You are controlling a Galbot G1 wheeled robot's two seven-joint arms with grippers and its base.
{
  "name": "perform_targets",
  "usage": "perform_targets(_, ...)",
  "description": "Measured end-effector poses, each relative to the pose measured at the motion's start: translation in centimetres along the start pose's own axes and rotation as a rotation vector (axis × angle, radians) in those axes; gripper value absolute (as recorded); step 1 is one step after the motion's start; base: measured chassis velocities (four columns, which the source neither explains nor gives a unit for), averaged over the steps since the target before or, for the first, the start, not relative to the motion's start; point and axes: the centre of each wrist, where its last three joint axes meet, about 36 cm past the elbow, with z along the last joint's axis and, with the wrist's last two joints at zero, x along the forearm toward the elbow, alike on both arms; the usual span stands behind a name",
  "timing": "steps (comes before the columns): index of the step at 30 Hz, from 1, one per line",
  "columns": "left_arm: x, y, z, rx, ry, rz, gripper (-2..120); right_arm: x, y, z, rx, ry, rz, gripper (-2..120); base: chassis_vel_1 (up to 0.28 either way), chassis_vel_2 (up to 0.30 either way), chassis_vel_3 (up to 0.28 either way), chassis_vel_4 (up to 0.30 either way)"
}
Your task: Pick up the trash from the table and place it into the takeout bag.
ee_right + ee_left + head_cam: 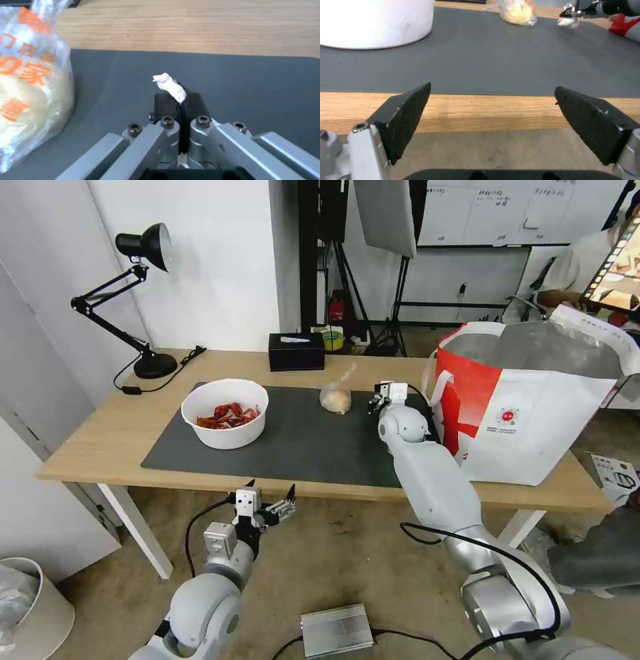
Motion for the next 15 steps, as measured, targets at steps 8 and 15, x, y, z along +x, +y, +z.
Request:
perform_targets(8,0.0,0.0,0.0,0.007,-0.014,-0.005,100,2.9,0.4,-0.7,0.010,-0.034,-0.038,0,0.000,0.000,0.000,0.000)
perform_targets(15,0.1,0.2,0.0,0.006,-0.015,-0.009,100,6.2,1.3,-1.0,0.028,-0.072,-0.080,0,0.000,0.000,0.000,0.000)
